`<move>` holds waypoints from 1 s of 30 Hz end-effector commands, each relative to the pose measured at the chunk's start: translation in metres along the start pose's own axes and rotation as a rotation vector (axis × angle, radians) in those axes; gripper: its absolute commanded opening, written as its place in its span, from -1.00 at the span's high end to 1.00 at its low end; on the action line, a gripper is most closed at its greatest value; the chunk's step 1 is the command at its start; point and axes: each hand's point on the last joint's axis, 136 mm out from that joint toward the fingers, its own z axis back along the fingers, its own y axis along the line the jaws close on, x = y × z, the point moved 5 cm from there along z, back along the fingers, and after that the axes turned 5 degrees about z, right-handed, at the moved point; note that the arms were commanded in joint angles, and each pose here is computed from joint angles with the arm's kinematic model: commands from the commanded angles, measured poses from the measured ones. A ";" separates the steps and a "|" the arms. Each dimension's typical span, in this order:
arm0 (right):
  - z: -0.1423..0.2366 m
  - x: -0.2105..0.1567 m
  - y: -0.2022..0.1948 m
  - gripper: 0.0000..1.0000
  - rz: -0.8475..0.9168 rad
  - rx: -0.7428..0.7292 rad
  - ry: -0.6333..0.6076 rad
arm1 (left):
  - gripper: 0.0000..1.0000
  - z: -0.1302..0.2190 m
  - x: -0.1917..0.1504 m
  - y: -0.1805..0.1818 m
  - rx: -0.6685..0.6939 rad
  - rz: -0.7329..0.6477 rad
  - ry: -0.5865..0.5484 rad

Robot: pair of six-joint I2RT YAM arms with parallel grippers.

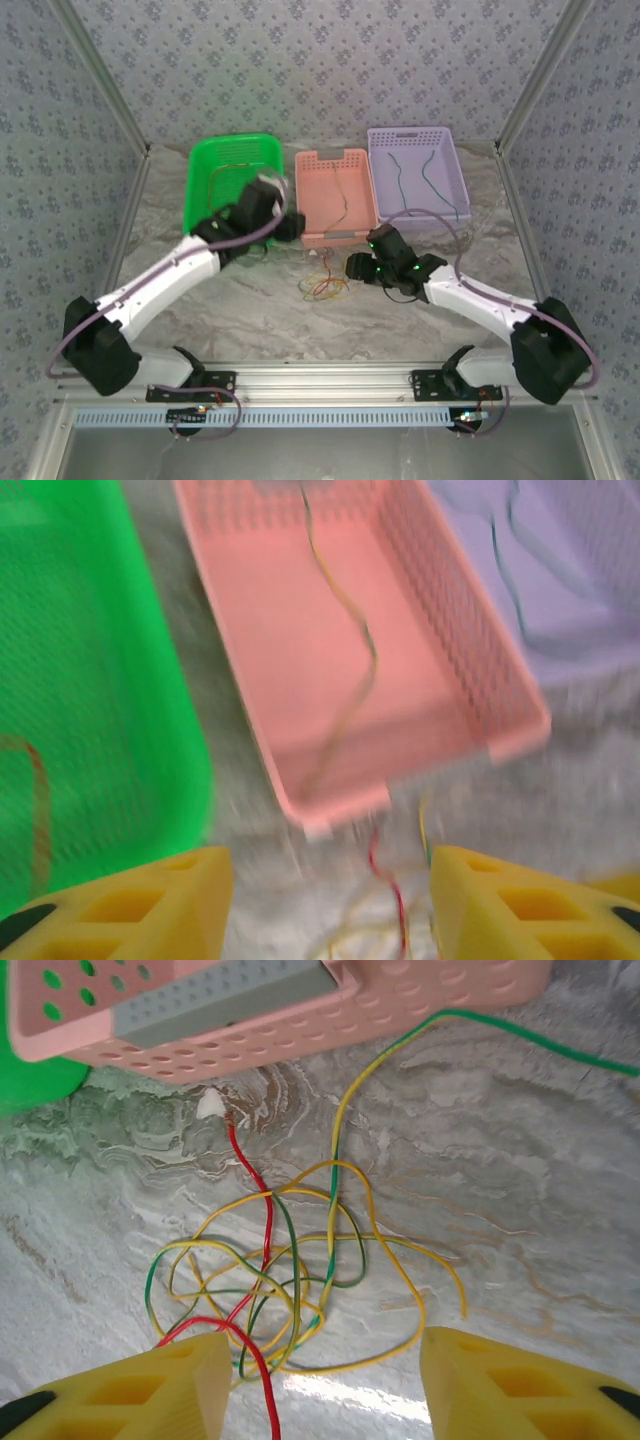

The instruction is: Untangle the cables

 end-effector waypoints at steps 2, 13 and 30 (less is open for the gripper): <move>-0.019 0.008 0.003 0.05 -0.058 0.035 0.005 | -0.10 -0.014 -0.066 -0.026 -0.060 -0.038 0.085; -0.040 0.005 -0.004 0.44 -0.087 0.003 0.044 | -0.37 -0.071 -0.115 -0.036 0.105 -0.364 0.214; -0.051 0.000 -0.030 0.96 -0.102 -0.106 0.040 | 1.00 -0.070 -0.107 -0.046 0.026 -0.347 0.151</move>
